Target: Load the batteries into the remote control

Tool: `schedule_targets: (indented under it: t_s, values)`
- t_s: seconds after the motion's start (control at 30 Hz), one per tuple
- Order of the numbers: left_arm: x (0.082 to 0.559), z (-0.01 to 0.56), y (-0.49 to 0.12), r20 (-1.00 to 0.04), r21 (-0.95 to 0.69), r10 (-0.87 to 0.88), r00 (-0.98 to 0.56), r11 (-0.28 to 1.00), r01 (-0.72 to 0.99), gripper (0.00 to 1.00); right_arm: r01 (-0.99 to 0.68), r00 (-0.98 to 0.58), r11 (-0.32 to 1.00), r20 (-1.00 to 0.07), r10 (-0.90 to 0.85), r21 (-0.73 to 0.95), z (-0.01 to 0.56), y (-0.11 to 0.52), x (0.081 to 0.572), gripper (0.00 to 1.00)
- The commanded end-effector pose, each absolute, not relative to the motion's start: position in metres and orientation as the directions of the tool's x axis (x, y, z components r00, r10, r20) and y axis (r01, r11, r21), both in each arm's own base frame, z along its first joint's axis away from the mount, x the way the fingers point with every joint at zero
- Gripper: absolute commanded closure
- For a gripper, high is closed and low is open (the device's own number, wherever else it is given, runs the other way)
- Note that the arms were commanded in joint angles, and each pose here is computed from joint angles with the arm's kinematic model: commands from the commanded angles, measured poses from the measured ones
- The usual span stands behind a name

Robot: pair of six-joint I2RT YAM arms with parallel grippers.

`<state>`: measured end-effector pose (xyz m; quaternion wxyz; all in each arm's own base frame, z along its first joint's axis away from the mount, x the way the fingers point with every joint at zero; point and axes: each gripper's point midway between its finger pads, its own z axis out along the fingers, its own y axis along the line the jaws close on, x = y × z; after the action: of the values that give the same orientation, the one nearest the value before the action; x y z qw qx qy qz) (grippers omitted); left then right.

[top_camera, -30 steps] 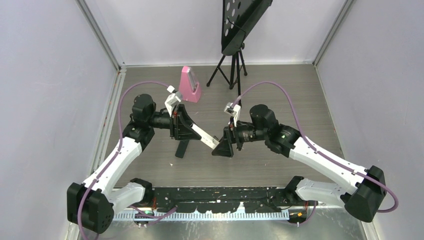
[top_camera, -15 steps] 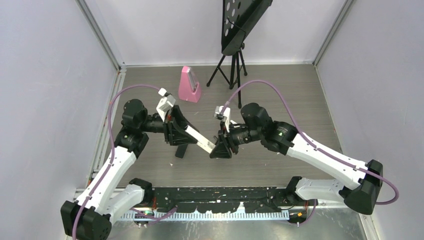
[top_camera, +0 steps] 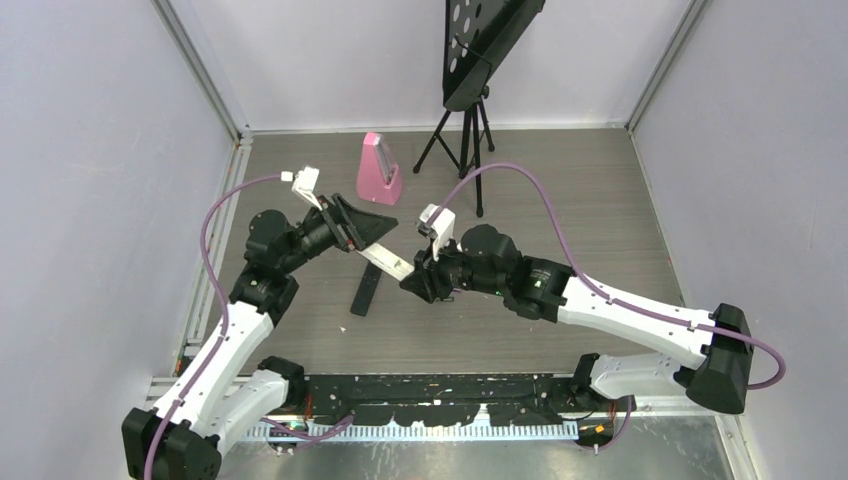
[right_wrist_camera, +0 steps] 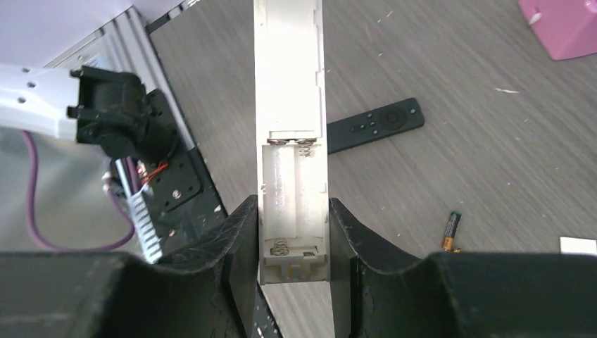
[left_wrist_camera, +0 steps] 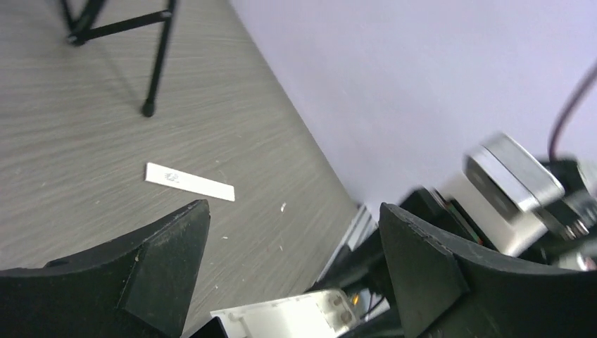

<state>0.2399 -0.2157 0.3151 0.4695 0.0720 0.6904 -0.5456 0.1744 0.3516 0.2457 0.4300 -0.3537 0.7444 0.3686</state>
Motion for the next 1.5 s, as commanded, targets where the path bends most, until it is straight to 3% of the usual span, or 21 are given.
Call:
schedule_targets:
  t_s: [0.0,0.27,0.47,0.5,0.63,0.83,0.97,1.03,1.07,1.13,1.2,1.27,1.37,1.47]
  values:
    - [0.270,0.310,-0.197,-0.573,-0.819,-0.618,-0.538,0.421,0.390,0.08,-0.703,-0.249,0.678,-0.967,0.049,0.215,0.292,0.343,0.232,0.92]
    - [0.286,0.318,-0.185,-0.537,-0.843,-0.678,-0.502,0.453,0.291,0.08,-0.712,-0.235,0.679,-0.972,0.013,0.181,0.294,0.342,0.231,0.93]
    - [0.292,0.316,-0.198,-0.435,-0.900,-0.698,-0.569,0.356,0.252,0.15,-0.719,-0.230,0.667,-0.973,0.034,0.193,0.298,0.351,0.233,0.93]
    - [0.294,0.317,-0.202,-0.430,-0.903,-0.691,-0.581,0.343,0.259,0.18,-0.722,-0.235,0.663,-0.971,0.031,0.196,0.296,0.356,0.235,0.93]
    - [0.299,0.308,-0.209,-0.400,-0.914,-0.667,-0.629,0.341,0.220,0.47,-0.697,-0.238,0.682,-0.969,0.071,0.221,0.299,0.364,0.244,0.93]
    - [0.300,0.302,-0.211,-0.356,-0.933,-0.684,-0.637,0.301,0.199,0.62,-0.668,-0.276,0.700,-0.958,0.083,0.253,0.290,0.375,0.253,0.93]
    - [0.297,0.294,-0.212,-0.331,-0.941,-0.678,-0.656,0.290,0.175,0.79,-0.662,-0.293,0.699,-0.952,0.090,0.270,0.288,0.379,0.254,0.92]
    - [0.297,0.293,-0.215,-0.340,-0.938,-0.665,-0.665,0.291,0.189,0.93,-0.678,-0.309,0.681,-0.948,0.075,0.275,0.287,0.384,0.250,0.82]
    - [0.297,0.291,-0.216,-0.354,-0.933,-0.655,-0.667,0.299,0.201,0.99,-0.682,-0.318,0.677,-0.946,0.066,0.276,0.287,0.384,0.249,0.69]
    - [0.299,0.288,-0.218,-0.397,-0.915,-0.621,-0.676,0.324,0.239,1.00,-0.673,-0.360,0.685,-0.933,0.029,0.281,0.280,0.381,0.245,0.37]
    - [0.299,0.290,-0.221,-0.477,-0.877,-0.566,-0.672,0.357,0.322,1.00,-0.659,-0.411,0.697,-0.911,-0.016,0.285,0.271,0.372,0.240,0.23]
    - [0.300,0.286,-0.220,-0.590,-0.805,-0.488,-0.644,0.421,0.419,1.00,-0.644,-0.459,0.702,-0.887,-0.039,0.302,0.267,0.360,0.234,0.21]
    - [0.304,0.264,-0.210,-0.678,-0.719,-0.409,-0.611,0.541,0.435,1.00,-0.581,-0.542,0.734,-0.840,-0.027,0.352,0.261,0.332,0.228,0.21]
    - [0.306,0.247,-0.196,-0.716,-0.665,-0.373,-0.590,0.622,0.413,1.00,-0.500,-0.624,0.780,-0.781,-0.024,0.376,0.241,0.305,0.224,0.31]
